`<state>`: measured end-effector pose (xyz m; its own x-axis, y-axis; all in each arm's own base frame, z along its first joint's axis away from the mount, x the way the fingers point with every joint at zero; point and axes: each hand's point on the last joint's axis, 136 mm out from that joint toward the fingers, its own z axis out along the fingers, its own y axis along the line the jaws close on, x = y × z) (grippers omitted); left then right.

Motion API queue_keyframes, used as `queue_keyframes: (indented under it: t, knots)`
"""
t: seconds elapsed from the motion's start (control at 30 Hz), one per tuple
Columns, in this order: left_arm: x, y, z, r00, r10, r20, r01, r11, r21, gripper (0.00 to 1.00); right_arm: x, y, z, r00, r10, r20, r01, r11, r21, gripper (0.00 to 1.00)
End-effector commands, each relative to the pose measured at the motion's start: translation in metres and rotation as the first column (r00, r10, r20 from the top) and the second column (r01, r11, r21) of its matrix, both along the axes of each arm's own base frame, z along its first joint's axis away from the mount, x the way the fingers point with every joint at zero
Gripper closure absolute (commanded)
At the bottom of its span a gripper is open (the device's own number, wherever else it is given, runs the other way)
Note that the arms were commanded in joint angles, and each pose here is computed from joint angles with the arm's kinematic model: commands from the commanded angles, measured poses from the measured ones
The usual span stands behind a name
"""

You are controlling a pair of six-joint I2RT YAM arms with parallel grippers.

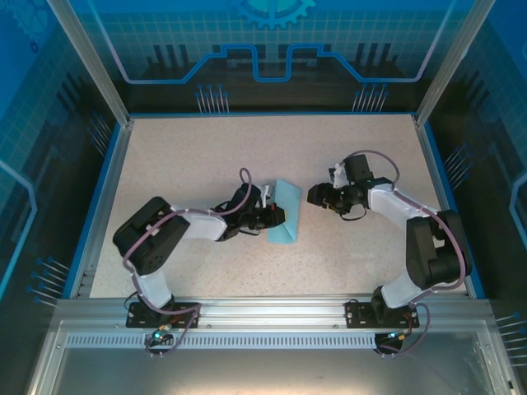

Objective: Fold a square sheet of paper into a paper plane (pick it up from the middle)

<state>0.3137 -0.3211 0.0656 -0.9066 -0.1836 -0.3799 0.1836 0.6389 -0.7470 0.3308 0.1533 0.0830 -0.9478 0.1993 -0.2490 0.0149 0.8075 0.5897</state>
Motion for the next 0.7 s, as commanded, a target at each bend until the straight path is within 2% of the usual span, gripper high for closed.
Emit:
queue_keyframes:
  t: [0.0, 0.13, 0.33, 0.43, 0.53, 0.63, 0.67]
  knots:
    - [0.0, 0.015, 0.028, 0.998, 0.004, 0.06, -0.01, 0.994, 0.109, 0.96, 0.005, -0.01, 0.01, 0.998, -0.029, 0.058, 0.03, 0.999, -0.018, 0.24]
    - [-0.004, 0.04, 0.051, 0.996, 0.017, 0.084, -0.038, 0.967, 0.252, 0.96, 0.009, -0.016, 0.024, 0.991, -0.034, 0.13, 0.04, 0.998, -0.045, 0.14]
    - [-0.005, 0.09, 0.089, 0.988, 0.053, 0.145, -0.119, 0.86, 0.496, 0.96, 0.003, -0.031, 0.021, 0.985, -0.056, 0.161, 0.075, 0.991, -0.115, 0.07]
    - [-0.002, 0.112, 0.098, 0.983, 0.076, 0.166, -0.162, 0.782, 0.601, 0.95, 0.003, -0.036, 0.021, 0.984, -0.069, 0.165, 0.091, 0.987, -0.129, 0.06]
    - [0.004, 0.131, 0.094, 0.979, 0.107, 0.171, -0.198, 0.684, 0.702, 0.95, 0.003, -0.039, 0.019, 0.983, -0.081, 0.163, 0.104, 0.985, -0.138, 0.05]
    - [0.011, 0.144, 0.082, 0.977, 0.146, 0.156, -0.212, 0.572, 0.793, 0.95, 0.003, -0.042, 0.016, 0.983, -0.089, 0.159, 0.113, 0.983, -0.146, 0.04]
    - [0.012, 0.15, 0.077, 0.975, 0.159, 0.152, -0.214, 0.52, 0.827, 0.95, 0.002, -0.043, 0.016, 0.983, -0.091, 0.159, 0.115, 0.982, -0.149, 0.04]
